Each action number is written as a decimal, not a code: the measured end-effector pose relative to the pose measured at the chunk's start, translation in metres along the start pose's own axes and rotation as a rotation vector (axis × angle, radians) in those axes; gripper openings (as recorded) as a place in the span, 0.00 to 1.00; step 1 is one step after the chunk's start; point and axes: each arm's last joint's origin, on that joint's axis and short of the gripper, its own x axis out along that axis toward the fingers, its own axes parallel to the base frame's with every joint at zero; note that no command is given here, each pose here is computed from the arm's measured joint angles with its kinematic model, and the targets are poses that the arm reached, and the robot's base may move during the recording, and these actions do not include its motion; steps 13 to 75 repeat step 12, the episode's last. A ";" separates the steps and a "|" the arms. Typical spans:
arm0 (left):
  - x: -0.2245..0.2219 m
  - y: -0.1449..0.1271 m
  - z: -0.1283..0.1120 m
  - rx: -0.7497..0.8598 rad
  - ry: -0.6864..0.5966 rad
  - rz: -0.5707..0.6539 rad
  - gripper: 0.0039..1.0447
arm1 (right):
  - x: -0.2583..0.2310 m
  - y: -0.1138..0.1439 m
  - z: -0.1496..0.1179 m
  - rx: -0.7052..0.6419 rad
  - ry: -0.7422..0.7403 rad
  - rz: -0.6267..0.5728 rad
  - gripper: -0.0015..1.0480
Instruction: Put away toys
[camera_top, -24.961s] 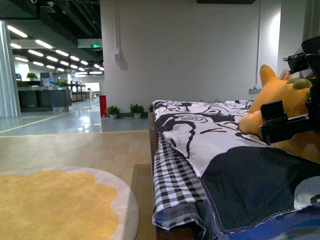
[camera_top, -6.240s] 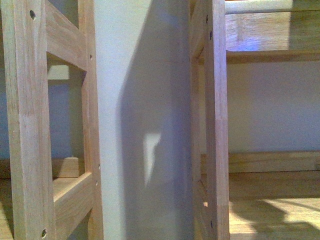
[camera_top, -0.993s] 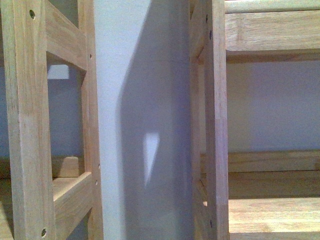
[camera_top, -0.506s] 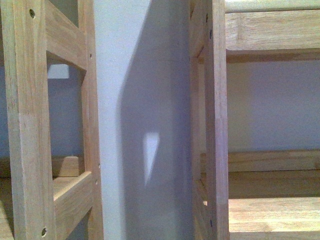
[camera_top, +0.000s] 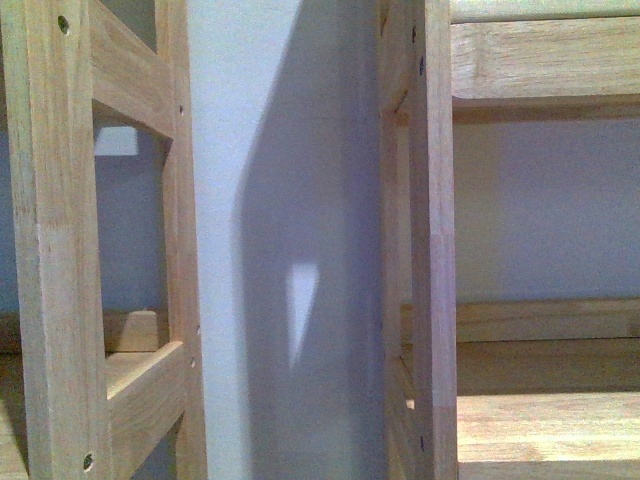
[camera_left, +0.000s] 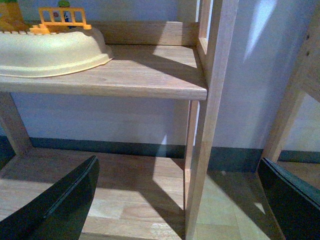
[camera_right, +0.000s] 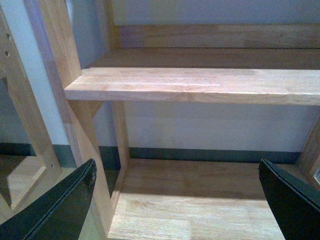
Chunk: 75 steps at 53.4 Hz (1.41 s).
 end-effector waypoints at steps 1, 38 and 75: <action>0.000 0.000 0.000 0.000 0.000 0.000 0.94 | 0.000 0.000 0.000 0.000 0.000 0.000 0.94; 0.000 0.000 0.000 0.000 0.000 0.000 0.94 | 0.000 0.000 0.000 0.000 0.000 0.000 0.94; 0.000 0.000 0.000 0.000 0.000 0.000 0.94 | 0.000 0.000 0.000 0.000 0.000 0.000 0.94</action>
